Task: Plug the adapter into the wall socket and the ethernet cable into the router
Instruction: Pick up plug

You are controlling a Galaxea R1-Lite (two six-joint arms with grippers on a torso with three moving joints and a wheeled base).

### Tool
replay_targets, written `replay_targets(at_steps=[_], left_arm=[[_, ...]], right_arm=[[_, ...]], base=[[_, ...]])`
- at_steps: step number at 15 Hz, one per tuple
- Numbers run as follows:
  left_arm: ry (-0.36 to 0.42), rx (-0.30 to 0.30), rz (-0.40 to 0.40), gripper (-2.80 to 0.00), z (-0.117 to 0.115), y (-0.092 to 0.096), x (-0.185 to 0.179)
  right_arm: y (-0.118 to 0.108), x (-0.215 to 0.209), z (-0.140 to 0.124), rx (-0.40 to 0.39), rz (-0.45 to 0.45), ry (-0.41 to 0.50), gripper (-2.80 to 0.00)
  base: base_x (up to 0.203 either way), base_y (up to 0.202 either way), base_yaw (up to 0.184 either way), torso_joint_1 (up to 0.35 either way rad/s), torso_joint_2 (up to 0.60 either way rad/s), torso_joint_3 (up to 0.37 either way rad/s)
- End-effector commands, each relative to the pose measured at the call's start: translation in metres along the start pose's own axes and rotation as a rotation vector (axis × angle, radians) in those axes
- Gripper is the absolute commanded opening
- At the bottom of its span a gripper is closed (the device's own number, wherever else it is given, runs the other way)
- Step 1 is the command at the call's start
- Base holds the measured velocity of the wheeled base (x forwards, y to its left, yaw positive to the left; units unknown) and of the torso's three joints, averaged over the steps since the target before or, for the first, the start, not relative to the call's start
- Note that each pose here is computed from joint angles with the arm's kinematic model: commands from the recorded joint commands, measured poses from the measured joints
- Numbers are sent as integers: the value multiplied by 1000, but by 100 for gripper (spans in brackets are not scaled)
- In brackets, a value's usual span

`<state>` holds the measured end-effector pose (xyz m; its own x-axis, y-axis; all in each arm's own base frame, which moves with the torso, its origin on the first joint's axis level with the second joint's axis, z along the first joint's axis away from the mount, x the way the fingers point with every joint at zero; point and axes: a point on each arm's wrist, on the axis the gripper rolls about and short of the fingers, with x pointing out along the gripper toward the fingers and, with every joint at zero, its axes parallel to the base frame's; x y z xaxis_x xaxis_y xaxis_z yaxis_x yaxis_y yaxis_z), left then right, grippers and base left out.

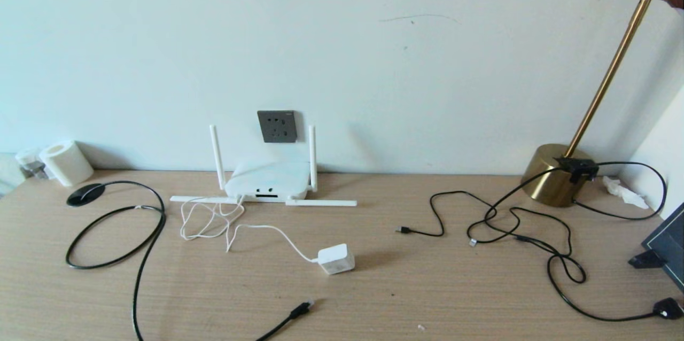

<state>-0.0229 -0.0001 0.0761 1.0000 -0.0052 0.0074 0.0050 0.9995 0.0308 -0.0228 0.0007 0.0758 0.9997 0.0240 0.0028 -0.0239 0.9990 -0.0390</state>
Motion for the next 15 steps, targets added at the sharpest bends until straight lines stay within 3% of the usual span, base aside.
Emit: replay_targets(at_steps=[1,3,5,9,11,14,15], left_arm=[[-23,20,-7,-280,4,0,-1],[-120,62,-90,-280,35,-1,-10],[-103,79,-208,-280,72,-2,-9],[97,69,-497,-280,129,-6,44],[222,57,-569,-280,145,-13,87],[394,43,-613,-280,152,-27,168],[424,57,-624,0,149,-32,197]], right_arm=[[0,0,0,-1,1,1,-280],[0,0,0,-1,1,1,-280],[0,0,0,1,1,1,-280],[0,0,0,1,2,1,-280],[0,0,0,1,2,1,-280],[0,0,0,1,2,1,-280],[0,0,0,1,2,1,-280]], base=[[0,0,0,0,0,0],[0,0,0,0,0,0],[0,0,0,0,0,0],[0,0,0,0,0,0],[0,0,0,0,0,0],[0,0,0,0,0,0],[0,0,0,0,0,0]])
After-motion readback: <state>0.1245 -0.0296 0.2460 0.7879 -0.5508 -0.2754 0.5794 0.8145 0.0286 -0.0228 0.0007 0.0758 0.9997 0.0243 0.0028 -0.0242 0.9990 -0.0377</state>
